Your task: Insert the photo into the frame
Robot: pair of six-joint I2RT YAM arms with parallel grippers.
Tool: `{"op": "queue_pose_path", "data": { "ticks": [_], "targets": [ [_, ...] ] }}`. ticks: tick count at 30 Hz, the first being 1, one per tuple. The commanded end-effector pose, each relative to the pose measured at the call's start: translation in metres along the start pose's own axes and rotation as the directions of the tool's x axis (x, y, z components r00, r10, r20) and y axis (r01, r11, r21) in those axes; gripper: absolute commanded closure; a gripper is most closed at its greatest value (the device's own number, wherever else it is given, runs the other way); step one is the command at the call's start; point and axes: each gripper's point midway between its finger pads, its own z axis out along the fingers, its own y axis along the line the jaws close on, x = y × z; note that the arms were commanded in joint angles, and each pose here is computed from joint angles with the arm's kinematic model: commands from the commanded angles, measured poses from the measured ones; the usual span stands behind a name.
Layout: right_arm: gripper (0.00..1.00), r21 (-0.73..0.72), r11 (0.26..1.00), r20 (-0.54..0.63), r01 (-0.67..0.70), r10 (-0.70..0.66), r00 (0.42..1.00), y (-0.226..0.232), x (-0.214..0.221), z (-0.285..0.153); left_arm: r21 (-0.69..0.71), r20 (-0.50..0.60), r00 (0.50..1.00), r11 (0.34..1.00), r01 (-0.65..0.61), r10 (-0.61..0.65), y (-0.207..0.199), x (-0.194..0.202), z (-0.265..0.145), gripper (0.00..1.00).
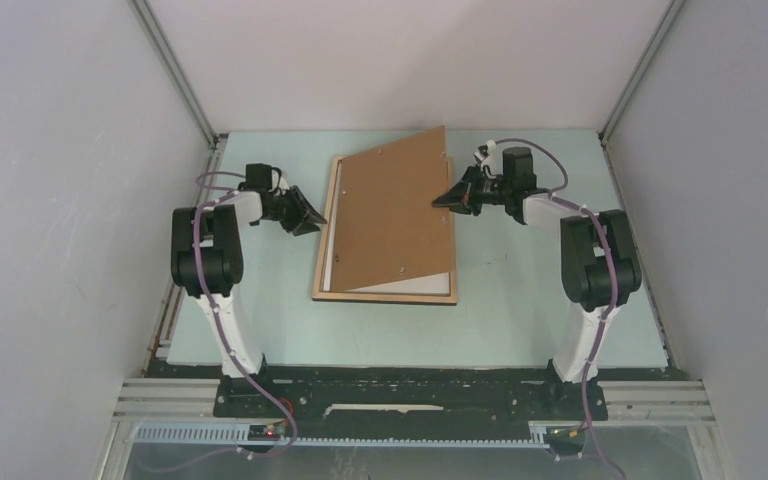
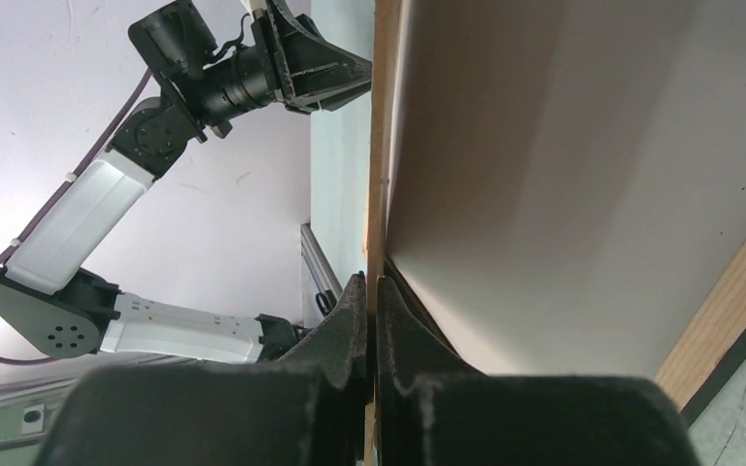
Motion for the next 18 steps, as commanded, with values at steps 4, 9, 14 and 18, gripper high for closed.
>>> {"op": "queue_pose_path", "data": {
  "ticks": [4, 9, 14, 18],
  "targets": [
    [1.0, -0.073, 0.994, 0.013, 0.08, -0.079, 0.997, 0.025, -0.014, 0.003, 0.006, -0.003, 1.0, 1.0, -0.02, 0.02, -0.008, -0.002, 0.001, 0.63],
    [1.0, -0.07, 0.995, 0.002, 0.066, -0.066, 0.998, 0.018, -0.011, 0.007, 0.002, -0.009, 1.0, 1.0, -0.015, 0.015, -0.007, -0.002, 0.002, 0.66],
    [1.0, -0.07, 0.996, -0.014, 0.048, -0.049, 0.999, 0.014, -0.007, 0.014, 0.005, -0.013, 1.0, 1.0, -0.013, 0.013, -0.009, -0.001, 0.002, 0.67],
    [1.0, -0.093, 0.995, -0.027, 0.036, -0.039, 0.999, 0.015, -0.005, 0.018, 0.01, -0.023, 1.0, 1.0, -0.017, 0.018, -0.011, 0.002, 0.004, 0.67]
  ]
}}
